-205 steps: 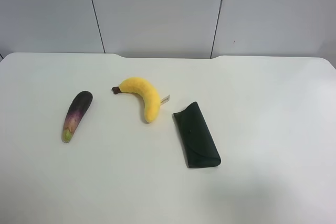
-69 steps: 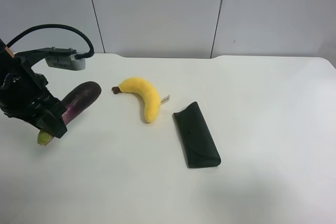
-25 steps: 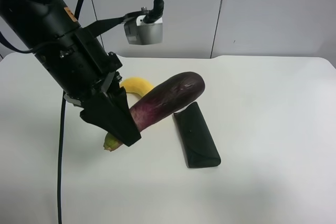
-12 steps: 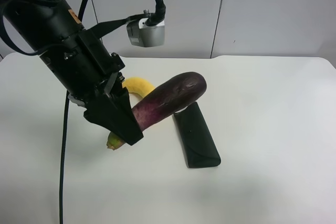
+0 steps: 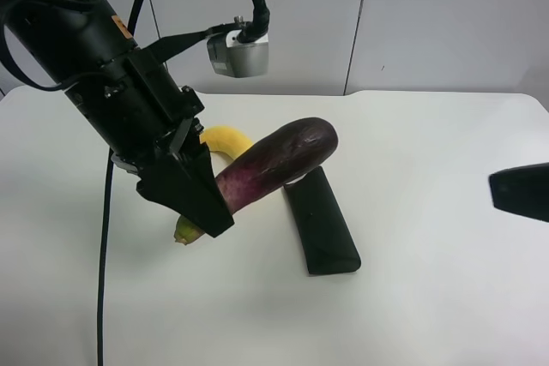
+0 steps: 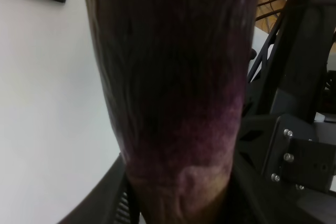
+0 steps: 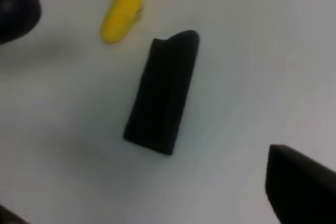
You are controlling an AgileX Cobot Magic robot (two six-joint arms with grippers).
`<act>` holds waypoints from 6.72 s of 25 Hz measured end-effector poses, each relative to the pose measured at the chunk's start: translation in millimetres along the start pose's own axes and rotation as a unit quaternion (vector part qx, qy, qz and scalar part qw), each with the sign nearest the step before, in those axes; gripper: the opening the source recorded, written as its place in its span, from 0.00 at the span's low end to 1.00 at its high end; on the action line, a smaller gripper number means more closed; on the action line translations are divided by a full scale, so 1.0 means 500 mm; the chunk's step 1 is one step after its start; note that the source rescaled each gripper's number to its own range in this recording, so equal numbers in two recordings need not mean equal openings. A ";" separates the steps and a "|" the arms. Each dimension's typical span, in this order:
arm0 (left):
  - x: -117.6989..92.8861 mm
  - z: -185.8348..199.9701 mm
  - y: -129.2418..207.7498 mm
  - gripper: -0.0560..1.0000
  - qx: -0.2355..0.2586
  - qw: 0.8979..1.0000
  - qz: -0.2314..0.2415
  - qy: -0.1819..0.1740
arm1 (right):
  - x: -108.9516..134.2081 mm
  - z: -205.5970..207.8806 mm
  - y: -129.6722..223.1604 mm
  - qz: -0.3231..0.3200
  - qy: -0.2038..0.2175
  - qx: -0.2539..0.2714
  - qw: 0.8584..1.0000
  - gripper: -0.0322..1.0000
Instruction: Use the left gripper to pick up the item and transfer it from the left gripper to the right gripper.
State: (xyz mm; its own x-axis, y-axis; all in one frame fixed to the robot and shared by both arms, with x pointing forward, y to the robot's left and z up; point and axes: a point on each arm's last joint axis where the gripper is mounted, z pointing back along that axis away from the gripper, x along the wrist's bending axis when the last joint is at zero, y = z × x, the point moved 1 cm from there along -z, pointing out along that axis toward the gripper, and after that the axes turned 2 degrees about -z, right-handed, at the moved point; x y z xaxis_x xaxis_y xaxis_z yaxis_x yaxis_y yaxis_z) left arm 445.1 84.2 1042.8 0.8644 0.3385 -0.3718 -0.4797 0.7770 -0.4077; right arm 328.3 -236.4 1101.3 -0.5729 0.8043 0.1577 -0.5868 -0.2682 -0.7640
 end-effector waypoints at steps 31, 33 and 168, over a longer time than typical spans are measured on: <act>0.010 0.001 -0.013 0.06 -0.025 0.973 -0.227 -0.032 | 0.089 -0.196 -0.123 0.198 -0.187 0.094 0.958 1.00; 0.010 0.001 -0.013 0.06 -0.027 0.972 -0.232 -0.031 | 0.088 -0.197 -0.127 0.201 -0.182 0.083 0.959 1.00; -0.207 0.184 0.527 1.00 -0.355 0.870 0.075 -0.334 | 0.095 -0.232 -0.134 0.188 -0.205 0.075 0.958 0.04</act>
State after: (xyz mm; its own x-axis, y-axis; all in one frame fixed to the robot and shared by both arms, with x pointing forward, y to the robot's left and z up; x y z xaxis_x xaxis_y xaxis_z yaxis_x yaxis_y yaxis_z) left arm 243.3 302.7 1050.6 0.5644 0.8255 0.0056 -0.3616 0.2533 -0.8973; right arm 406.6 -118.8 1087.4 -0.9181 0.3690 0.1445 -0.3531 -0.5962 -0.7210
